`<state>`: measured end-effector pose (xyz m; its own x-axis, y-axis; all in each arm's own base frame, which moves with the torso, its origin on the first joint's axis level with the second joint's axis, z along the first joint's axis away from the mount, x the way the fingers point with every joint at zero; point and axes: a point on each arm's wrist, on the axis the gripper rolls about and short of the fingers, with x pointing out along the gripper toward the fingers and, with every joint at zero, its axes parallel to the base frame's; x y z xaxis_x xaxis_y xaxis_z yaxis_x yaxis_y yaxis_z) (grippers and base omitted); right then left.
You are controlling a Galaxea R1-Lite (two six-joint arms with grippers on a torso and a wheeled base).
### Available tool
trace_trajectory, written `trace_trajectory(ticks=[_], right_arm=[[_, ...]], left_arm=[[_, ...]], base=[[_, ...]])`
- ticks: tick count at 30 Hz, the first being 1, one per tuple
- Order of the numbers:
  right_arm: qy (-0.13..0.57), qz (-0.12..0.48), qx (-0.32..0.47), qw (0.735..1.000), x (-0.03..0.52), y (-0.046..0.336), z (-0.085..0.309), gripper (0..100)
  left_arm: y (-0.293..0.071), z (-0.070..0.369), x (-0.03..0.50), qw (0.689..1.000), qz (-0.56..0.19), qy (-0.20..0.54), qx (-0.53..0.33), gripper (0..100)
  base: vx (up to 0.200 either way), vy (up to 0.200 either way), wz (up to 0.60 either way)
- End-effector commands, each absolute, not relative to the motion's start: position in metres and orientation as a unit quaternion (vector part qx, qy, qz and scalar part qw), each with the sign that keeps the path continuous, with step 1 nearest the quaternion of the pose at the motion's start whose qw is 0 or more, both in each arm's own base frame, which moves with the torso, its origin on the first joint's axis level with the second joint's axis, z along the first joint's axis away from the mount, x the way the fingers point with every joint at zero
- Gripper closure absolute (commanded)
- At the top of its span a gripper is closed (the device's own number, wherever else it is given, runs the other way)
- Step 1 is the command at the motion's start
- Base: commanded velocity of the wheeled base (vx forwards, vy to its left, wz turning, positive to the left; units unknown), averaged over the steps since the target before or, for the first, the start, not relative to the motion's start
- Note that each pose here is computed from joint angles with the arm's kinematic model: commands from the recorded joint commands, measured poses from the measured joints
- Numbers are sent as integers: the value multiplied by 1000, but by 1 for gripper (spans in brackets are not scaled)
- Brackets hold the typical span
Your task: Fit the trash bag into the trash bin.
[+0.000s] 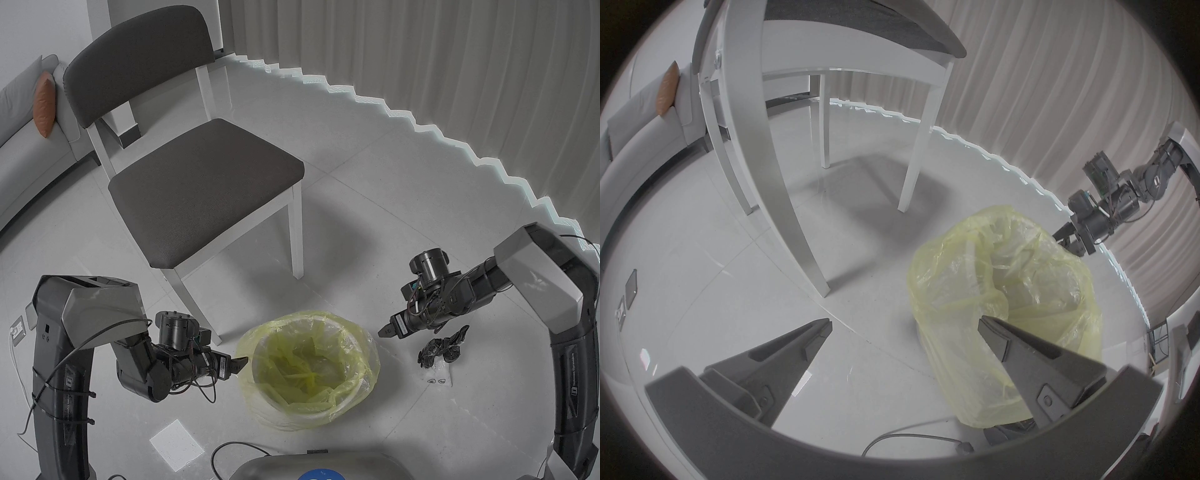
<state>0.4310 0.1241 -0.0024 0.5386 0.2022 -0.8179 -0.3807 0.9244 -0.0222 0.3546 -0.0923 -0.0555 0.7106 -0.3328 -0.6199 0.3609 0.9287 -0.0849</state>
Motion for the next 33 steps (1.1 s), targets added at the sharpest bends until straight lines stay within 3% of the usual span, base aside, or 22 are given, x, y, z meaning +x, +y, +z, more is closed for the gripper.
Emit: trace_trajectory(ticks=[1,8,18,22,33], right_arm=[[418,157,-87,891,418,105,47,0],[391,177,-86,899,396,111,84,0],[395,276,-106,869,347,186,86,0],[408,305,-116,853,336,218,70,0],[445,309,-140,829,349,242,7,0]], left_arm=[[-95,-69,368,920,-194,338,40,0],[-101,-64,383,902,-199,378,55,0],[-102,-63,392,898,-203,387,58,0],[-94,-63,382,906,-196,370,56,0],[-87,-55,355,923,-199,327,37,0]], base=[[0,0,0],[0,0,0],[0,0,0],[0,0,0],[0,0,0]])
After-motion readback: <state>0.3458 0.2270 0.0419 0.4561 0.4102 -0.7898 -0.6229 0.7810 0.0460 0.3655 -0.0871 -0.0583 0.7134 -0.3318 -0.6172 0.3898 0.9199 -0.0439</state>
